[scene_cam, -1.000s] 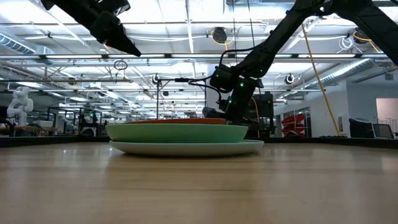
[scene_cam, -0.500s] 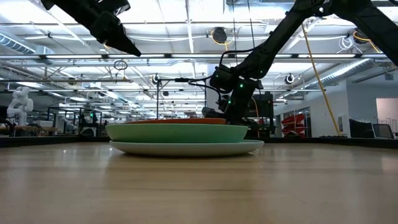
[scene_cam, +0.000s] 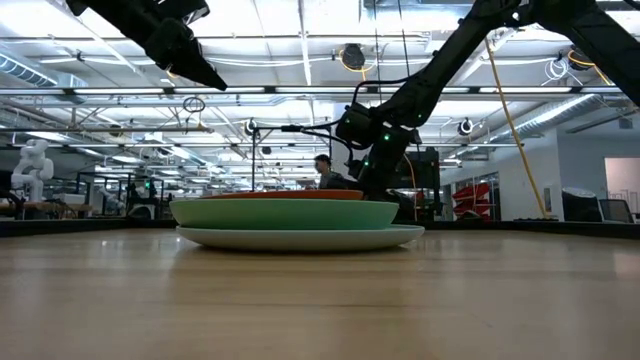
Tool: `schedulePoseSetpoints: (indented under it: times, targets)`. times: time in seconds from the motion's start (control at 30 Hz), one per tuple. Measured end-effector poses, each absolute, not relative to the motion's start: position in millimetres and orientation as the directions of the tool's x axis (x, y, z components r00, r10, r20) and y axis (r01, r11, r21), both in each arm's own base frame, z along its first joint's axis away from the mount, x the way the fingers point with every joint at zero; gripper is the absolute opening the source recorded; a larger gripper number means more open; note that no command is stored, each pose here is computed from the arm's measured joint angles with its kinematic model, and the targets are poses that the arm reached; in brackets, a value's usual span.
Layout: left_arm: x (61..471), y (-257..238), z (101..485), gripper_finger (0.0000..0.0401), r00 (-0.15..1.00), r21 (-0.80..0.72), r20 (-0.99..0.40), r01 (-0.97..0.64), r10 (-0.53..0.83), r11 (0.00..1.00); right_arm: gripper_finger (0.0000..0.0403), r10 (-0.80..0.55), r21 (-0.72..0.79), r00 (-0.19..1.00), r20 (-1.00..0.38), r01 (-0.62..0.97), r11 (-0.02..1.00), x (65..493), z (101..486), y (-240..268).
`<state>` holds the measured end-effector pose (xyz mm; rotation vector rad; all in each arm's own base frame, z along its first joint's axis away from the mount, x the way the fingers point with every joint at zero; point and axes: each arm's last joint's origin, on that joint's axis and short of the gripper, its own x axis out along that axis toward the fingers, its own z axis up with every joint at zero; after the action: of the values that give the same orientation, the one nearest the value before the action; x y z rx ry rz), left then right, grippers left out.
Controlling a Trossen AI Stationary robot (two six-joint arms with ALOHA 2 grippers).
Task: Stack plastic plates
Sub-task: Stack the orange plate on top of the light green plate
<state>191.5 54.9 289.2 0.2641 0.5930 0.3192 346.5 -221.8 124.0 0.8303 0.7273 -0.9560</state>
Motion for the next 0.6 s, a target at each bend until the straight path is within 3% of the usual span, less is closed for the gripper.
schedulePoseSetpoints:
  times: [0.6]
  targets:
    - [191.5,54.9,289.2,0.0062,0.783,0.333,-0.503,-0.217,0.367,0.918,0.0011,-0.413,0.302,0.420,-0.808,0.897,0.322,348.6,125.7,-223.2]
